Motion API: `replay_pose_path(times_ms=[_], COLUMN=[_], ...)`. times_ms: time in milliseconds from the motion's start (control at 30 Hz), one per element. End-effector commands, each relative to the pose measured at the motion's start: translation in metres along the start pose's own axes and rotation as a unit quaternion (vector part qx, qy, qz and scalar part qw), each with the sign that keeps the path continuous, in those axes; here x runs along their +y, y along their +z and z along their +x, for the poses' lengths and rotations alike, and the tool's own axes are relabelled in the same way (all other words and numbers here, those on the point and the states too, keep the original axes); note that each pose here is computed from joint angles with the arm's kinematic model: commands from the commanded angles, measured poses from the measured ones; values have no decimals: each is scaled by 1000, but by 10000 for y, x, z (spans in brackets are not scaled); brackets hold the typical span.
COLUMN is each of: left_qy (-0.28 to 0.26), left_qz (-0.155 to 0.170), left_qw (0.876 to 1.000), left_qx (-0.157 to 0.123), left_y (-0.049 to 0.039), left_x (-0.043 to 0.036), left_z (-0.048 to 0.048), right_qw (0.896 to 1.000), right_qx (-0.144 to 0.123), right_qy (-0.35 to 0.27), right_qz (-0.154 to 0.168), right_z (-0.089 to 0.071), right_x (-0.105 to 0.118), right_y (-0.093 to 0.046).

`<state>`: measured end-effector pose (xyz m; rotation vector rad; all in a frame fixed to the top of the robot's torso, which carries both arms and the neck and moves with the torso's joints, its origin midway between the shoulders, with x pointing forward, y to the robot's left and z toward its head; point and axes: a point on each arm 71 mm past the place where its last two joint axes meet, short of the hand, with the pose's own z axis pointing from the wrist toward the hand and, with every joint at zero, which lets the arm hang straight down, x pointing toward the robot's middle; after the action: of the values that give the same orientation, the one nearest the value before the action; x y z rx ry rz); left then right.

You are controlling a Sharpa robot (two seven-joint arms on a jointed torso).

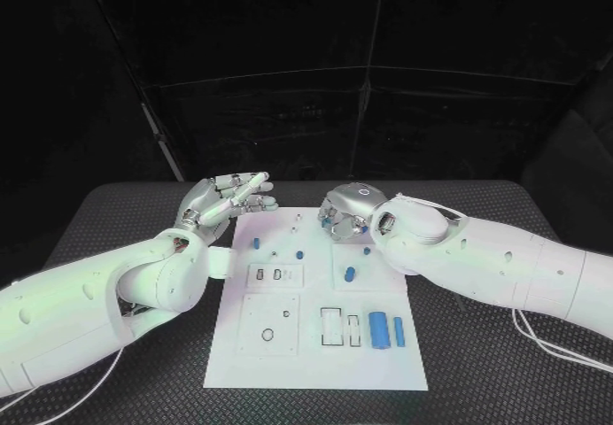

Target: Assemble the parts on the task board

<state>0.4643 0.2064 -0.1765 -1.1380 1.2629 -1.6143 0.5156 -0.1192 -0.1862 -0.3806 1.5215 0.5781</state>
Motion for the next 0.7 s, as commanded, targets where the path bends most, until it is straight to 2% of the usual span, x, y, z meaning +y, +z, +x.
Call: replay_pose_path(times_ms=[33, 400, 700], left_qy=[-2, -3, -3], left_qz=[3, 3, 3], left_qw=[1000, 1000, 1000], left_qx=[8, 7, 7], left_y=[-2, -8, -6], left_x=[-18, -24, -27], left_z=[15, 17, 21], right_qw=[999, 999, 999], right_qx=[-49, -50, -38], right_qy=[13, 18, 19], right_qz=[-9, -13, -14], right_z=[-66, -21, 15], right_x=[35, 125, 146], right_y=[45, 264, 355])
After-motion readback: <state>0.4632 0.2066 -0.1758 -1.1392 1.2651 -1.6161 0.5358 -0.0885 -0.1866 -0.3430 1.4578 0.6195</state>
